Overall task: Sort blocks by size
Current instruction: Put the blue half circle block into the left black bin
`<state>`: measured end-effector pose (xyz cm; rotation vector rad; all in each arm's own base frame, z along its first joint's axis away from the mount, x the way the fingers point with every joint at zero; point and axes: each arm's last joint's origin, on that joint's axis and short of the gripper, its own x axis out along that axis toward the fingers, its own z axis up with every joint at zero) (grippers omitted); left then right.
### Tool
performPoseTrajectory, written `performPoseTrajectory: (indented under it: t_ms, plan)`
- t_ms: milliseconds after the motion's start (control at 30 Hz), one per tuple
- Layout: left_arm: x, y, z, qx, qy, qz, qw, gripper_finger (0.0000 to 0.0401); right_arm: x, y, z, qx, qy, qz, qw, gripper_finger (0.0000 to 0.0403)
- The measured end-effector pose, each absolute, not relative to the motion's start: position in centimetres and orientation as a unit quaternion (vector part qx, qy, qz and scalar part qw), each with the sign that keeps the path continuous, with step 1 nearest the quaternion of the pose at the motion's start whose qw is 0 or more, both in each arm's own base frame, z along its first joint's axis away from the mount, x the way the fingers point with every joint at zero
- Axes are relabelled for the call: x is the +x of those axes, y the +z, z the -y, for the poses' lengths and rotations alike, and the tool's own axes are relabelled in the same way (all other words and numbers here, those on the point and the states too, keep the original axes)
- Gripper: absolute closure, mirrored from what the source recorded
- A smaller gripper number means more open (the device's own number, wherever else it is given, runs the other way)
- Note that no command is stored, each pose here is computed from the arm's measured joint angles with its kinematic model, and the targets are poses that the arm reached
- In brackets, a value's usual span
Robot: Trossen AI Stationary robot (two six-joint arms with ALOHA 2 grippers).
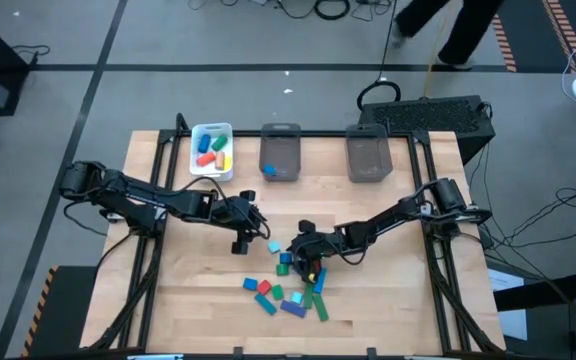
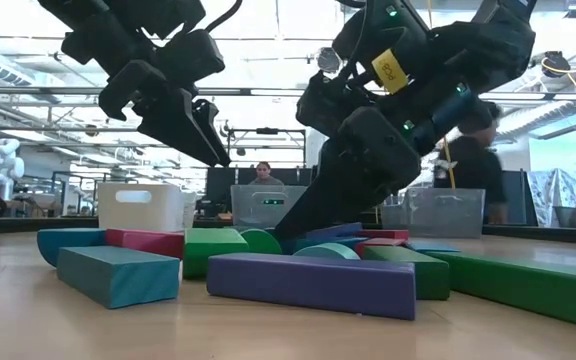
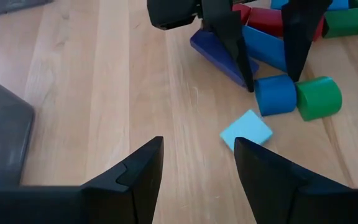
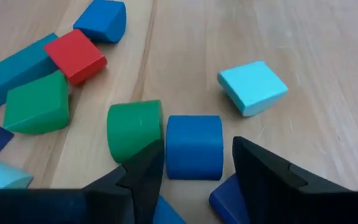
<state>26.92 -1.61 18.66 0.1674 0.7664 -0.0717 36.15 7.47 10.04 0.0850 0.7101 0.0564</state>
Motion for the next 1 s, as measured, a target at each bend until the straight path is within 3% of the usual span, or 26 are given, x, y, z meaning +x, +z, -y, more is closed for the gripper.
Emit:
performPoseTrajectory:
  t_ms: [467, 800, 900, 1000]
  plan:
    - [27.1, 18.8, 1.6, 0.074, -0.021, -0.362, 0.929, 0.0203, 36.6, 10.3, -6.8, -0.011, 0.036, -0.378, 0.925, 0.0281]
    - [27.1, 18.8, 1.6, 0.074, -0.020, -0.364, 0.928, 0.0203, 36.9, 10.2, -5.9, -0.034, 0.047, -0.369, 0.927, 0.0167]
    - [27.1, 18.8, 1.6, 0.074, -0.020, -0.364, 0.928, 0.0203, 37.0, 10.1, -5.5, -0.022, 0.064, -0.369, 0.927, 0.0158]
    - [27.1, 18.8, 1.6, 0.074, -0.019, -0.364, 0.928, 0.0203, 37.0, 10.0, -5.5, -0.020, 0.068, -0.368, 0.927, 0.0175]
